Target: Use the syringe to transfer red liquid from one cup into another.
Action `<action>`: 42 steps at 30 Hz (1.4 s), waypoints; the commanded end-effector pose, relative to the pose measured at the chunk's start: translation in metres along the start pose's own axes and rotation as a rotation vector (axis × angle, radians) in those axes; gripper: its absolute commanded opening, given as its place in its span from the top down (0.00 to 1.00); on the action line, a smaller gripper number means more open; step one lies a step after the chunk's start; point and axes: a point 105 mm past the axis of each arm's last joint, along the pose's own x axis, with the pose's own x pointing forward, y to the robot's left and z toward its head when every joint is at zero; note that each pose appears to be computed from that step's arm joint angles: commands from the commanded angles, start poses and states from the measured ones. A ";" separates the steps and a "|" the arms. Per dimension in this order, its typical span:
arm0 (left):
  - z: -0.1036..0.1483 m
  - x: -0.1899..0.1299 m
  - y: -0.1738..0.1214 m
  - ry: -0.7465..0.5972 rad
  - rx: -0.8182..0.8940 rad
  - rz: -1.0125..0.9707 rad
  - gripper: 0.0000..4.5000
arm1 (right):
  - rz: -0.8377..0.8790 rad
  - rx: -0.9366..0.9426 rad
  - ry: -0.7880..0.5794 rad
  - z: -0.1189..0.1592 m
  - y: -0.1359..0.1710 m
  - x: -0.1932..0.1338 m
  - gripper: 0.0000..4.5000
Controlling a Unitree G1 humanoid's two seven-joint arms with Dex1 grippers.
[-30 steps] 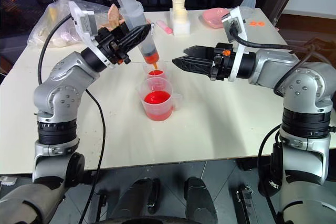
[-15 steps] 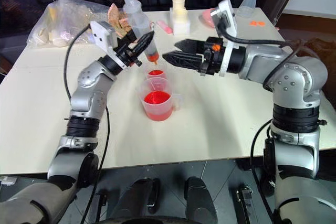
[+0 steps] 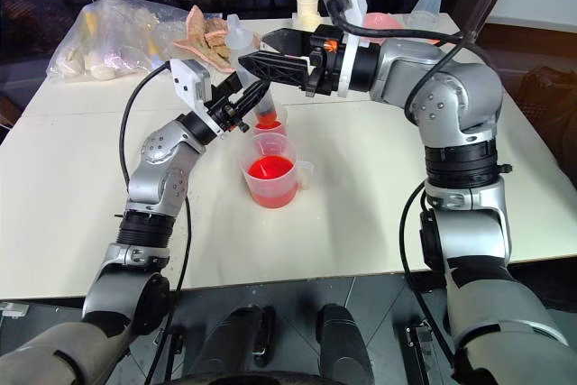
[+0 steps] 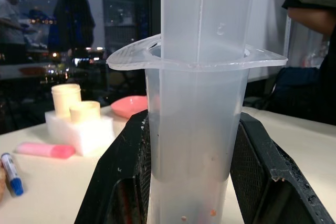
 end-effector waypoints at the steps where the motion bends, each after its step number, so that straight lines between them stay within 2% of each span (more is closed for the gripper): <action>1: 0.015 0.003 -0.007 -0.044 0.036 -0.032 0.66 | 0.042 -0.070 -0.042 0.019 0.008 0.005 0.16; 19: 0.014 0.003 -0.009 -0.034 0.032 -0.043 0.66 | 0.107 -0.052 -0.018 0.013 0.005 0.032 0.16; 22: 0.013 0.004 -0.011 -0.030 0.031 -0.048 0.66 | 0.111 -0.045 -0.008 0.011 0.001 0.040 0.34; 25: 0.013 0.003 -0.012 -0.028 0.030 -0.053 0.66 | 0.110 -0.045 0.007 0.008 -0.003 0.045 0.66; 26: 0.013 0.003 -0.012 -0.028 0.029 -0.054 0.66 | 0.112 -0.045 0.011 0.007 -0.003 0.046 0.82; 28: 0.014 0.002 -0.013 -0.027 0.029 -0.057 0.66 | 0.112 -0.046 0.026 0.004 -0.005 0.047 1.00; 42: 0.038 0.000 -0.013 -0.054 0.031 -0.053 0.66 | 0.123 -0.042 0.093 -0.016 -0.009 0.044 1.00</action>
